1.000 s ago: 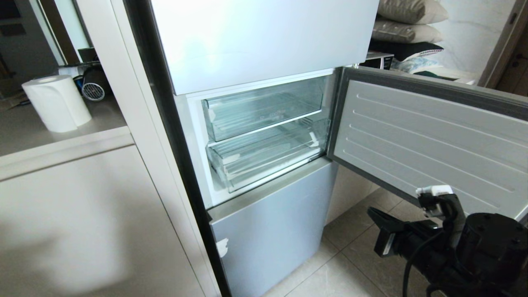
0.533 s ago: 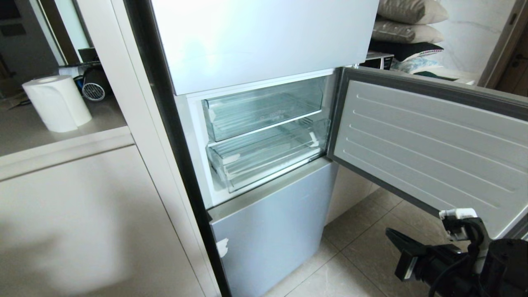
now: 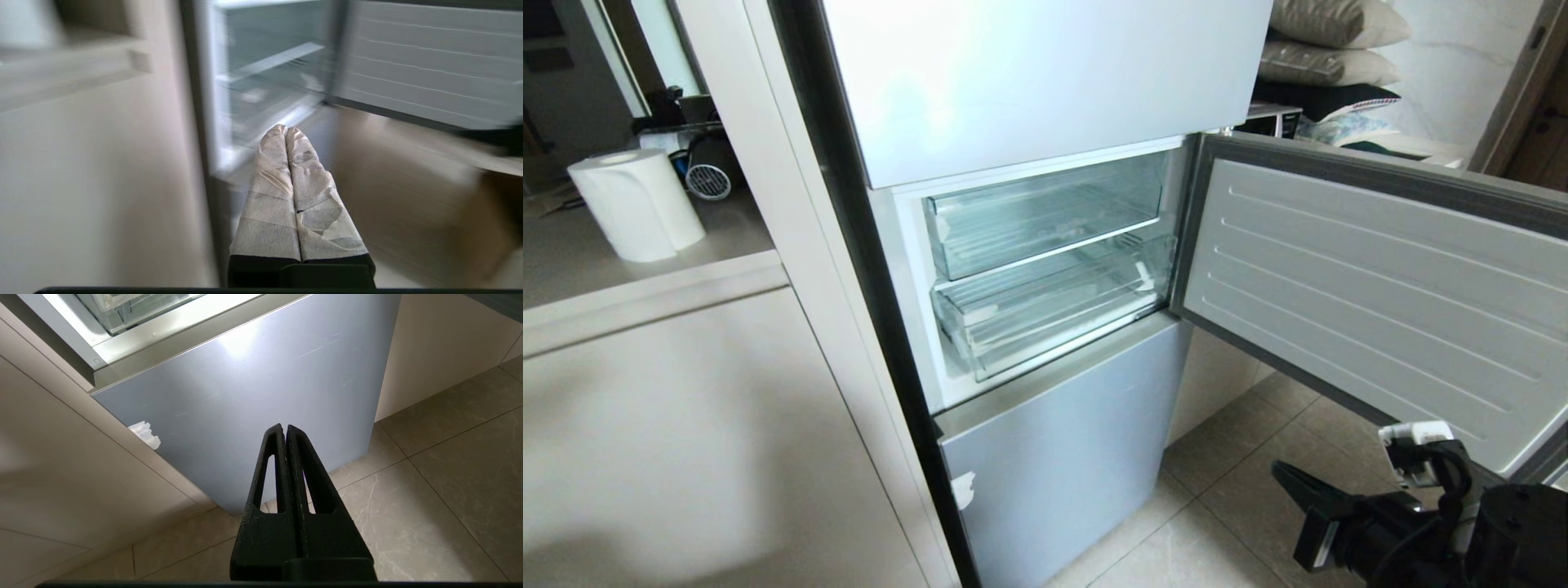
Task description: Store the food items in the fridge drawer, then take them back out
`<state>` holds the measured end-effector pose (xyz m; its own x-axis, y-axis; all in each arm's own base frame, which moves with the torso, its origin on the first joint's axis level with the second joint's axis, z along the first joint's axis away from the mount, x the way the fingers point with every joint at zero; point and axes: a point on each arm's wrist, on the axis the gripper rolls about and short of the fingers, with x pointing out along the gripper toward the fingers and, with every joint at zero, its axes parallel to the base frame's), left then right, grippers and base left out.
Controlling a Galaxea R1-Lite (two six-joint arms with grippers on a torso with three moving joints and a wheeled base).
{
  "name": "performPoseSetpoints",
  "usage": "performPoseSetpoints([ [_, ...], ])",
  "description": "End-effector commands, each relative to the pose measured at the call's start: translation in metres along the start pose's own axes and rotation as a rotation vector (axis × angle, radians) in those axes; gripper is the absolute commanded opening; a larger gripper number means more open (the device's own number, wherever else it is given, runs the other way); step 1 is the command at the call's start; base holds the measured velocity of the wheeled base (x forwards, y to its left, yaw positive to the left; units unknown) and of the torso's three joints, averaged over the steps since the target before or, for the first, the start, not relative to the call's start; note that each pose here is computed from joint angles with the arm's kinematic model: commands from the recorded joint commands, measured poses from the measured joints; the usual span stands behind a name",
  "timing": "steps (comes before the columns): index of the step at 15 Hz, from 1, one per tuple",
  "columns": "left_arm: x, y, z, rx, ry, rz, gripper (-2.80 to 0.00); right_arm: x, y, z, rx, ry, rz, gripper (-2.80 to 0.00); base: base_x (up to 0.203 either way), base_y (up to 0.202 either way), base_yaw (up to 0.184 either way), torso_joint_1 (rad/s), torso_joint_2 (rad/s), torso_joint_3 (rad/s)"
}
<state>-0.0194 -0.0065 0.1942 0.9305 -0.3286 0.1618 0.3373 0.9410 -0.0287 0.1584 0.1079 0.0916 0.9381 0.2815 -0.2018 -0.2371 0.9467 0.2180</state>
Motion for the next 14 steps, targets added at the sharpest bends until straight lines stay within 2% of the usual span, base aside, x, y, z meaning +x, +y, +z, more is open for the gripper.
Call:
performPoseSetpoints([
  [1, 0.055, 0.015, 0.001, -0.154, 0.234, -0.115, -2.8, 0.0, 0.001, 0.0, 0.003, -0.005, 0.003, -2.8, 0.0, 0.0, 0.0, 0.0, 0.0, 0.0],
  [4, 0.115, 0.032, -0.015, -0.253, 0.392, -0.163, -2.8, 0.0, 0.001, 0.0, 0.001, -0.002, 0.001, -2.8, 0.0, 0.0, 0.0, 0.0, 0.0, 0.0],
  [7, 0.167, 0.047, -0.037, -0.303, 0.492, -0.181, -2.8, 0.0, 0.001, 0.0, 0.005, -0.005, -0.008, -2.8, 0.0, 0.0, 0.0, 0.0, 0.0, 0.0],
  [9, 0.192, 0.049, -0.054, -0.315, 0.553, -0.169, -2.8, 0.001, 0.0, -0.001, 0.002, -0.008, -0.023, -2.8, 0.0, 0.0, 0.0, 0.0, 0.0, 0.0],
  [10, 0.202, 0.044, -0.063, -0.306, 0.575, -0.168, -2.8, 0.001, 0.0, -0.001, 0.0, -0.008, -0.022, -2.8, 0.0, 0.0, 0.0, 0.0, 0.0, 0.0],
  [14, 0.23, 0.007, -0.092, -0.225, 0.637, -0.182, -2.8, 0.001, 0.0, -0.002, 0.006, 0.0, -0.027, -2.8, 0.0, 0.0, 0.0, 0.0, 0.0, 0.0],
])
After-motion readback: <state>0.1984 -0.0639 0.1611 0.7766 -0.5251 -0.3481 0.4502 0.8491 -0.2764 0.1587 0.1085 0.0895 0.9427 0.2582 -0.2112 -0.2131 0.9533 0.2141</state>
